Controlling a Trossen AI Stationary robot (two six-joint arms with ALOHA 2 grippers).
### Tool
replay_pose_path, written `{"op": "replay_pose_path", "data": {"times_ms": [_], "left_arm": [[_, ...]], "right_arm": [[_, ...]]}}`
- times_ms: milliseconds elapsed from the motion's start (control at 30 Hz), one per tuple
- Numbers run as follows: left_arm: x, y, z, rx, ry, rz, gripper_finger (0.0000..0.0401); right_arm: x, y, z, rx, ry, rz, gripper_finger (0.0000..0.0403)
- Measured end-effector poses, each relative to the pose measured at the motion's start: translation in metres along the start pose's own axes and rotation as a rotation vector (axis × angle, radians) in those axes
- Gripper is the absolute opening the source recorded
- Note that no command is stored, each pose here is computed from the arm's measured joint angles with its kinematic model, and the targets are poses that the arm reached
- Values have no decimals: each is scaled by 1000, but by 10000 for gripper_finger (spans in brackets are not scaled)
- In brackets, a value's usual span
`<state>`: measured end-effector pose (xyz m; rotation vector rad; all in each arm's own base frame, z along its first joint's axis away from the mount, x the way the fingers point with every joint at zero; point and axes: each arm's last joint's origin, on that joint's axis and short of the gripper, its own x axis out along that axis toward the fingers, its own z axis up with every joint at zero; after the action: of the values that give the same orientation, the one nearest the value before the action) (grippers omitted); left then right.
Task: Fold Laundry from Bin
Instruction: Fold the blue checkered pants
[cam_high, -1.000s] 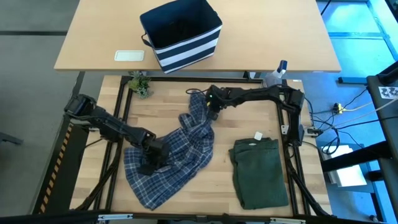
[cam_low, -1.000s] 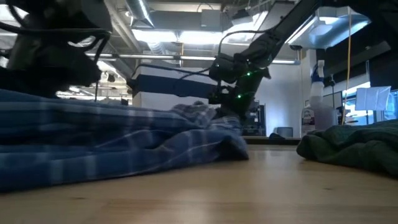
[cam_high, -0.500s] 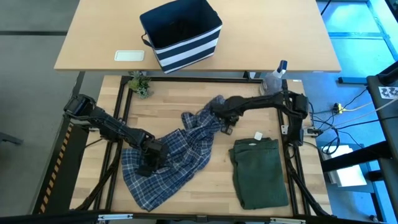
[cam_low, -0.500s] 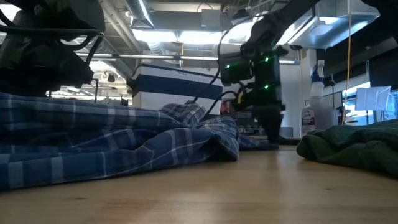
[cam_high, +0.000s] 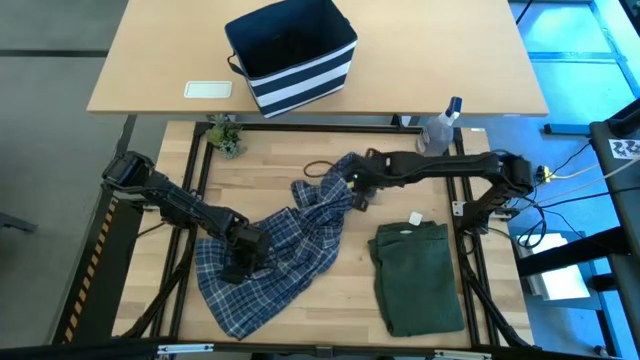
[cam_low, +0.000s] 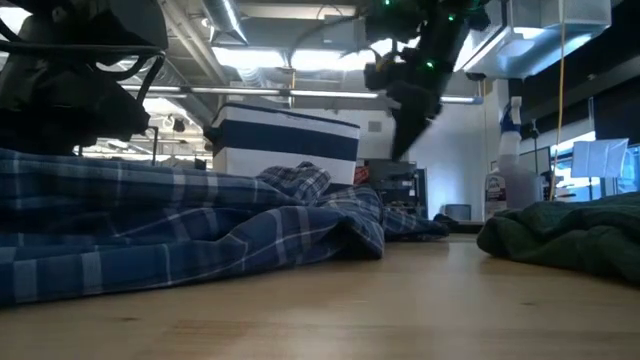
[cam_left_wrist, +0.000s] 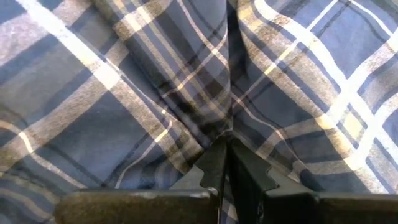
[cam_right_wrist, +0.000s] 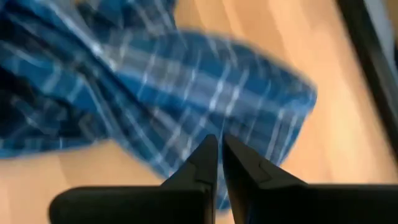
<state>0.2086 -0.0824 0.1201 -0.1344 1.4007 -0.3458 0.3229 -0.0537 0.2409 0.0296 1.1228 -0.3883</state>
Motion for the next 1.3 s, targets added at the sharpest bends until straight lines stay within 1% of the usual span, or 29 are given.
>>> {"op": "replay_pose_path", "data": {"times_ms": [133, 233, 333, 433, 567, 700, 833, 933, 1033, 1133, 1200, 1300], "left_arm": [[0, 0, 0, -36, -1, 2, 18], [0, 0, 0, -69, -2, 3, 18], [0, 0, 0, -99, -2, 4, 18], [0, 0, 0, -104, -3, 5, 18], [0, 0, 0, -94, -5, 10, 18], [0, 1, 0, -72, -9, 20, 18], [0, 1, 1, -76, -13, 27, 18], [0, 0, 0, -99, -11, 26, 18], [1, -4, -1, -117, 0, 21, 18], [2, -8, -6, -149, 49, 20, 16], [2, -10, -11, -169, 98, 3, 13], [1, -11, -13, -181, 120, 3, 4]], "right_arm": [[7, -16, 10, -93, -79, 35, 24], [22, -35, 15, -116, -94, 63, 24], [39, -58, 16, -105, -101, 81, 24], [57, -79, 15, -54, -91, 87, 24], [78, -96, 8, -9, -35, 76, 24], [99, -94, 0, -8, 37, 138, 24], [108, -85, -15, -19, 197, 167, 24], [108, -79, -30, -23, 335, 118, 24], [103, -76, -45, -24, 483, 35, 24], [97, -72, -54, -45, 603, -36, 24], [93, -69, -55, -58, 615, -42, 24], [82, -62, -48, -76, 548, -42, 24]]}}
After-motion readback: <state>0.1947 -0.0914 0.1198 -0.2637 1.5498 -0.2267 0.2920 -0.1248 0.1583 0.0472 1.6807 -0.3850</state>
